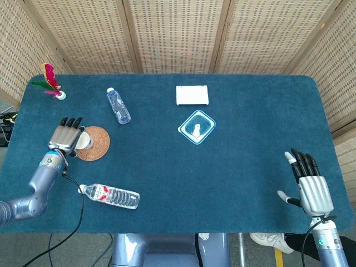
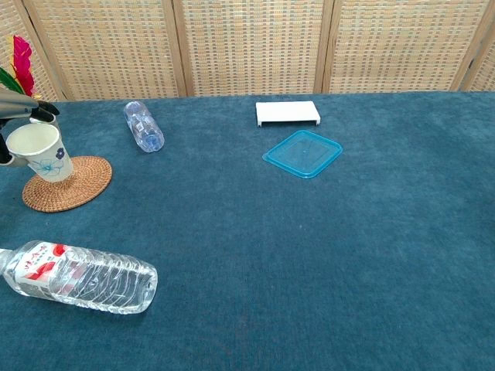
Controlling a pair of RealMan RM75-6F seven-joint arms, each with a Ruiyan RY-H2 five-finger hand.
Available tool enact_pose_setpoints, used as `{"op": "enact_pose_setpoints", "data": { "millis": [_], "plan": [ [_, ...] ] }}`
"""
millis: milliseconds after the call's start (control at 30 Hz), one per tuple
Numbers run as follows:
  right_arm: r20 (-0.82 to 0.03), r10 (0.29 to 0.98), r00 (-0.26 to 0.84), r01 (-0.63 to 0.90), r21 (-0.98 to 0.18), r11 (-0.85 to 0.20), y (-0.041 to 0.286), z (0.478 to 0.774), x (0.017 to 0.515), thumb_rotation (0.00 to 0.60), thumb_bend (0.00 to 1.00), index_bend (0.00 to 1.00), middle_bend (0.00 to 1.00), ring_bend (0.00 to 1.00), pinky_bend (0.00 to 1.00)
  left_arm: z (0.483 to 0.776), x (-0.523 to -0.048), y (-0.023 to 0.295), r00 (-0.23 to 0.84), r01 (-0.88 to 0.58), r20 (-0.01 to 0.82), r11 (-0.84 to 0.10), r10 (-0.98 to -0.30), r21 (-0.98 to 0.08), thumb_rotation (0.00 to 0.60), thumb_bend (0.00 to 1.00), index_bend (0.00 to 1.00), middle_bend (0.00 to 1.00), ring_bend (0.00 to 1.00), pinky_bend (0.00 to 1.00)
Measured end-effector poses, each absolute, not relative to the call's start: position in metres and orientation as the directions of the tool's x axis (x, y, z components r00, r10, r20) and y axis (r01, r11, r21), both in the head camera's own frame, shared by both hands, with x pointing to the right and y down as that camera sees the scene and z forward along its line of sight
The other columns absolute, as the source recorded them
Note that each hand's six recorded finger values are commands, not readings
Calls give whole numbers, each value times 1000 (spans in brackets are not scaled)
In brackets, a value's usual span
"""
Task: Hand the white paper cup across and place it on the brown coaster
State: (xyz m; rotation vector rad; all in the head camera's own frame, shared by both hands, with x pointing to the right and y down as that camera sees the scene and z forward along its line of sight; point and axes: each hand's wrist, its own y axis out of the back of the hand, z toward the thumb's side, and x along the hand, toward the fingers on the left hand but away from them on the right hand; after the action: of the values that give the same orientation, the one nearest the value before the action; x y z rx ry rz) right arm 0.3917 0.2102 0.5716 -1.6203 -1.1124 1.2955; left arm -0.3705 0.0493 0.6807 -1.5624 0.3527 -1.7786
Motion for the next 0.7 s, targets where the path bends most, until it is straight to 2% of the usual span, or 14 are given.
{"op": "enact_pose_setpoints", "data": {
  "millis": [567, 700],
  "plan": [
    [-305, 948, 91, 176, -932, -317, 210, 569, 396, 600, 83, 33, 0, 0, 0, 698, -352, 44, -18, 376, 748, -698, -663, -610, 600, 346, 250, 0, 0, 0],
    [-304, 949, 90, 178, -932, -315, 210, 569, 396, 600, 84, 33, 0, 0, 0, 704, -348, 47, -20, 383, 757, -704, -653, -598, 600, 345, 223, 0, 0, 0]
  ]
}}
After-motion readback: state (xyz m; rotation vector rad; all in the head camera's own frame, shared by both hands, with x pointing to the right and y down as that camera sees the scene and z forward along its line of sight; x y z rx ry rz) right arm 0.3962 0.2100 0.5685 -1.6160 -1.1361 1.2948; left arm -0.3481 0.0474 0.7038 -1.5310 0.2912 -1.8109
